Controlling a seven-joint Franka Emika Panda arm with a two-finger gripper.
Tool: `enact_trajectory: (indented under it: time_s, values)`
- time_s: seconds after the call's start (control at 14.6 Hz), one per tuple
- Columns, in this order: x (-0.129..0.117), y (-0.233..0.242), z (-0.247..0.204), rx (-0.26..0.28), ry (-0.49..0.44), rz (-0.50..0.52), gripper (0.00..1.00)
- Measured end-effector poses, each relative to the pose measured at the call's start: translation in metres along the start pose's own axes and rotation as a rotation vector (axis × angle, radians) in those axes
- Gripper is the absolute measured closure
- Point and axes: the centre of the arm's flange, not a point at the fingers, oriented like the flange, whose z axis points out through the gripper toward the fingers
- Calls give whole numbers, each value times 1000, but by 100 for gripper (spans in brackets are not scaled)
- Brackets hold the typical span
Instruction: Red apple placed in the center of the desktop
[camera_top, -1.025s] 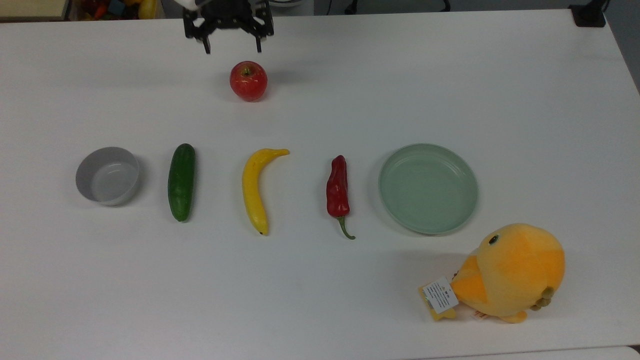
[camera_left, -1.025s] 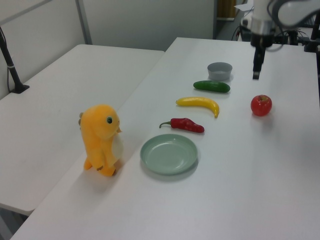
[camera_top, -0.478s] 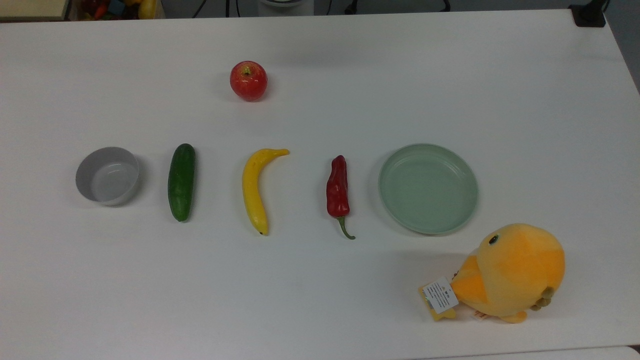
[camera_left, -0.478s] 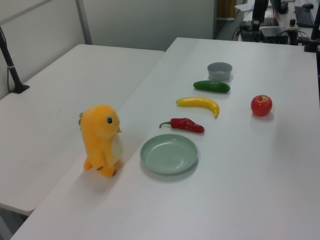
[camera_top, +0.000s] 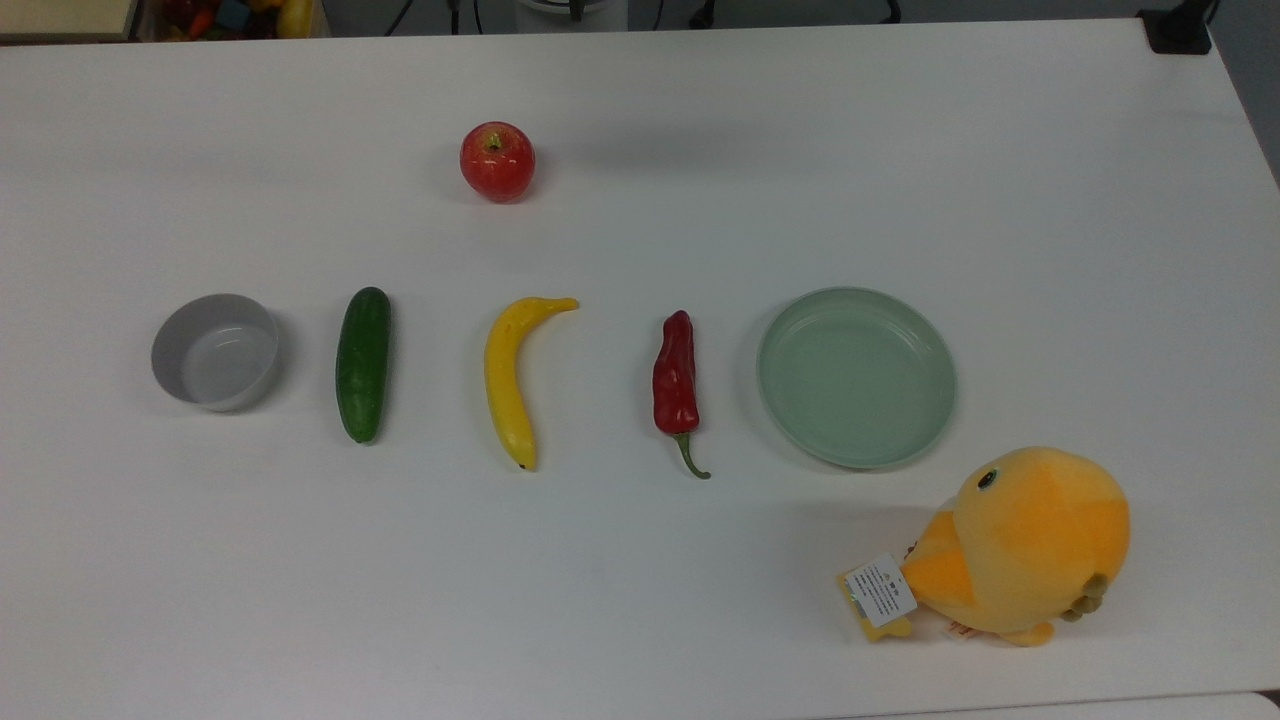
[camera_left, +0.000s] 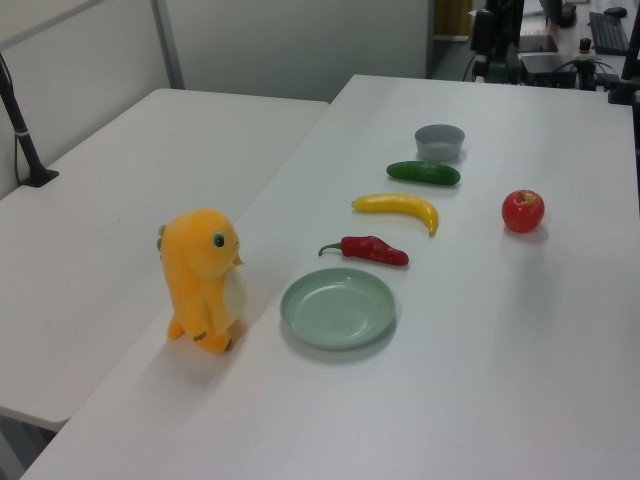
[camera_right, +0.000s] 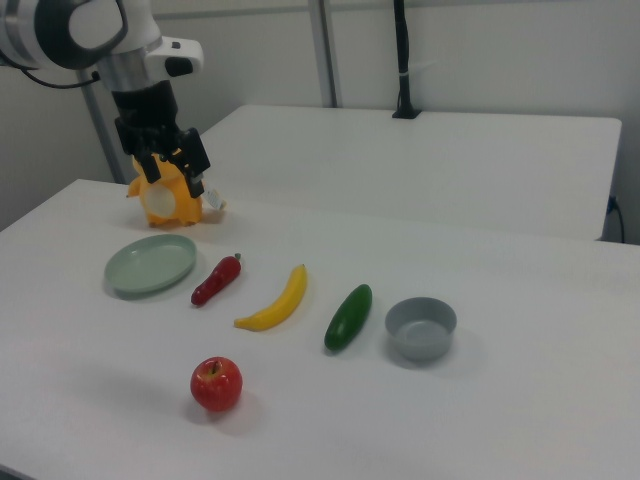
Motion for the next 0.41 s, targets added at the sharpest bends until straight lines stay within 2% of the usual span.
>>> enact_trajectory:
  time_s: [0.14,0.41]
  values:
    - [5,2,4,1,13,-73,0]
    - [6,5,1,1,18,-118,0]
